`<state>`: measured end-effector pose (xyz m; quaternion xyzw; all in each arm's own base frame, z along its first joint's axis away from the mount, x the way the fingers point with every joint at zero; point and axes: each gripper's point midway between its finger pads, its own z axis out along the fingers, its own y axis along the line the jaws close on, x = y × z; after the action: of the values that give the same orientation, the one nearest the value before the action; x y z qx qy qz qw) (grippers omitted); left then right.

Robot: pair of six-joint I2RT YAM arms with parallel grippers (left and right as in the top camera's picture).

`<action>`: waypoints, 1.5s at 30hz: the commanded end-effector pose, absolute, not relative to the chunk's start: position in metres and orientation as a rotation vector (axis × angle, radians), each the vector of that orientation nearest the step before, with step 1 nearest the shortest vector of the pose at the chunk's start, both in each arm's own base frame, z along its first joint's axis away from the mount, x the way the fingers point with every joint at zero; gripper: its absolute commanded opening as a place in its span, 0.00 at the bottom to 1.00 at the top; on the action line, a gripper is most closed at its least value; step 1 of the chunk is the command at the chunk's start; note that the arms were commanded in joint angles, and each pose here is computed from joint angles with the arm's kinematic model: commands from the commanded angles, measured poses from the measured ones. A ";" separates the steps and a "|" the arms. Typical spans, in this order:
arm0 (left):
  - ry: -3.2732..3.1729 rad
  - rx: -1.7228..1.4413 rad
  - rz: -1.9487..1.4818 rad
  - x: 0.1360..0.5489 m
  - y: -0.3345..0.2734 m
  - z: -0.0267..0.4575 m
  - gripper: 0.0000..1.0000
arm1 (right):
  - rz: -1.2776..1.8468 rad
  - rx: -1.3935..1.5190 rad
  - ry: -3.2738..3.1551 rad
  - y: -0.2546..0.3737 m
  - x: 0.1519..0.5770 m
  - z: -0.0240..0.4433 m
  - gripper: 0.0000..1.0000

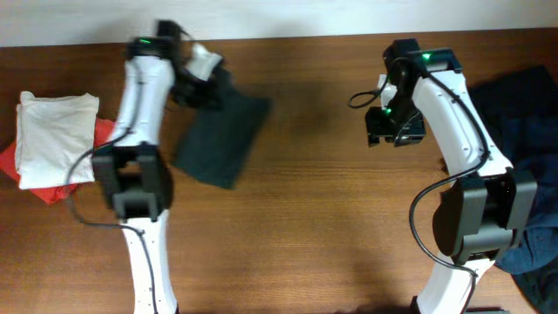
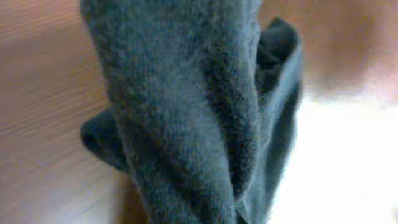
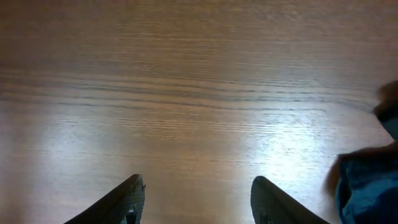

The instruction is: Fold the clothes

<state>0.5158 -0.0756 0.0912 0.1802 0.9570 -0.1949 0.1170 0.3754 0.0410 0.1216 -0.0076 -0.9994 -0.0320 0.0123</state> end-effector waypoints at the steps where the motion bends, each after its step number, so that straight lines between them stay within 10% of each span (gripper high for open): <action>1: 2.672 0.345 -0.357 0.525 0.005 0.179 0.00 | -0.069 -0.044 -3.147 0.029 0.379 0.131 0.59; 11: 2.664 -0.077 -0.054 0.489 0.178 0.208 0.01 | -0.070 -0.057 -3.147 0.026 0.379 0.131 0.59; 29: 2.524 -0.282 0.087 0.478 0.283 0.215 0.17 | -0.070 -0.056 -3.146 0.026 0.379 0.131 0.59; 30: 2.521 -0.297 0.093 0.477 0.290 0.212 0.20 | -0.070 -0.055 -3.146 0.027 0.379 0.131 0.59; 34: 2.526 -0.357 0.102 0.467 0.314 0.200 0.97 | -0.069 -0.055 -3.136 0.026 0.376 0.131 0.59; 40: 2.447 -0.342 -0.109 0.488 0.283 0.209 0.99 | -0.075 -0.054 -3.127 0.027 0.374 0.131 0.66; 45: 2.506 -0.098 -0.220 0.530 0.174 0.204 0.99 | -0.275 -0.046 -3.132 0.049 0.379 0.133 0.94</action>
<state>0.5020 0.2483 0.2044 -0.0965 0.9447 -0.0392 0.3110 0.3738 0.0378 0.1220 -0.0138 -0.9987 -0.0451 0.0172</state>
